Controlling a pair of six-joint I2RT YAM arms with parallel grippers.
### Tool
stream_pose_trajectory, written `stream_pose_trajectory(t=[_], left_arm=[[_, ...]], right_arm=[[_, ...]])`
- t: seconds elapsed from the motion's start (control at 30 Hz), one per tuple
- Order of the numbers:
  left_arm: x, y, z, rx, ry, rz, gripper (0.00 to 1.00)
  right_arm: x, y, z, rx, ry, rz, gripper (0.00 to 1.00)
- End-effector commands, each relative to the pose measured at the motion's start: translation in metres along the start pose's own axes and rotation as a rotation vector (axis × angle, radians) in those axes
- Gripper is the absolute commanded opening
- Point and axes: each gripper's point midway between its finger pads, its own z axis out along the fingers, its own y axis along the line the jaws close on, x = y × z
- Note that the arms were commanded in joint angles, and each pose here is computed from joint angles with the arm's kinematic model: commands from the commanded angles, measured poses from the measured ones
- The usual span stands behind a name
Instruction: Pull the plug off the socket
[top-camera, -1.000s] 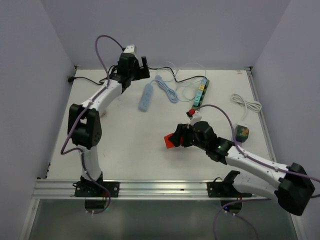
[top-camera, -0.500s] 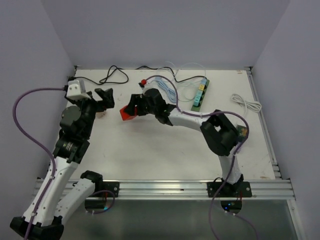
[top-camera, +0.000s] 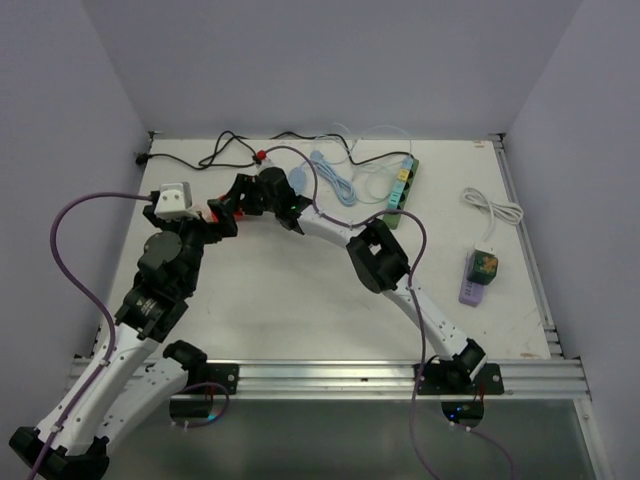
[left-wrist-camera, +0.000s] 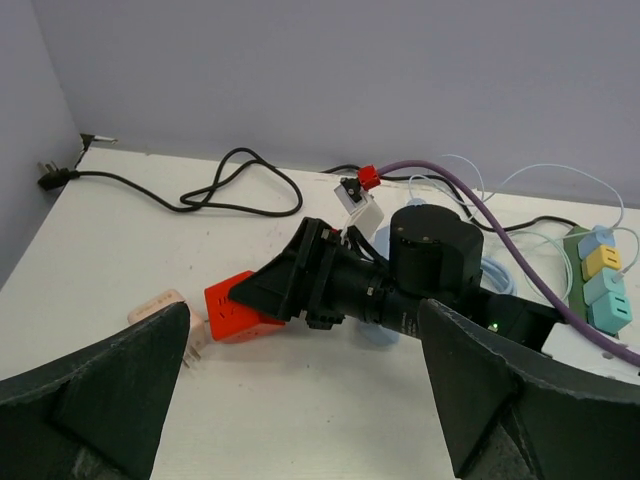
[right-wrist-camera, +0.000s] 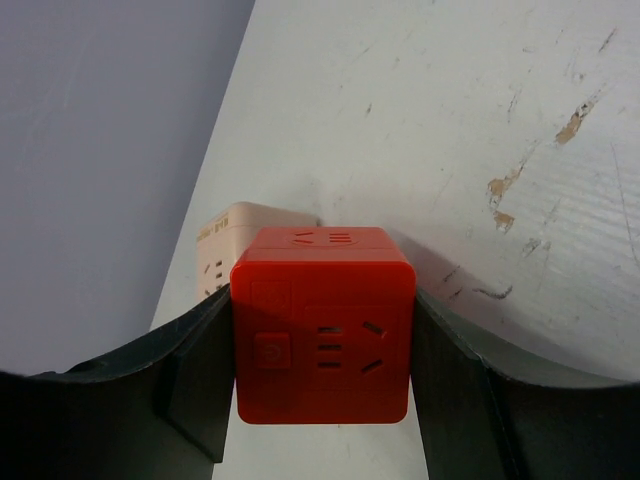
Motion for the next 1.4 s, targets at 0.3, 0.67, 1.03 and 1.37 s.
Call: stream_pose_trajectory(t=[0.3,0.67,1.03,1.37], left_arm=[[-0.016,-0.015,-0.001,0.07,-0.045,-0.018,1.0],[-0.018,-0.023,-0.002,0.117,-0.036,-0.025,0.99],[-0.016,-0.041,-0.005,0.207,-0.013,-0.042,1.0],[-0.012,-0.046,-0.004,0.229,0.003,-0.04,1.0]], right_arm=[[-0.066,0.018,-0.03,0.03,-0.085,-0.014,0.77],[-0.164,0.025,-0.159,0.176,-0.144,-0.2,0.85],[-0.191,-0.125,-0.326,1.003,-0.18,-0.361,0.77],[-0.135,-0.215,-0.338,1.228,-0.019,-0.244,0.72]])
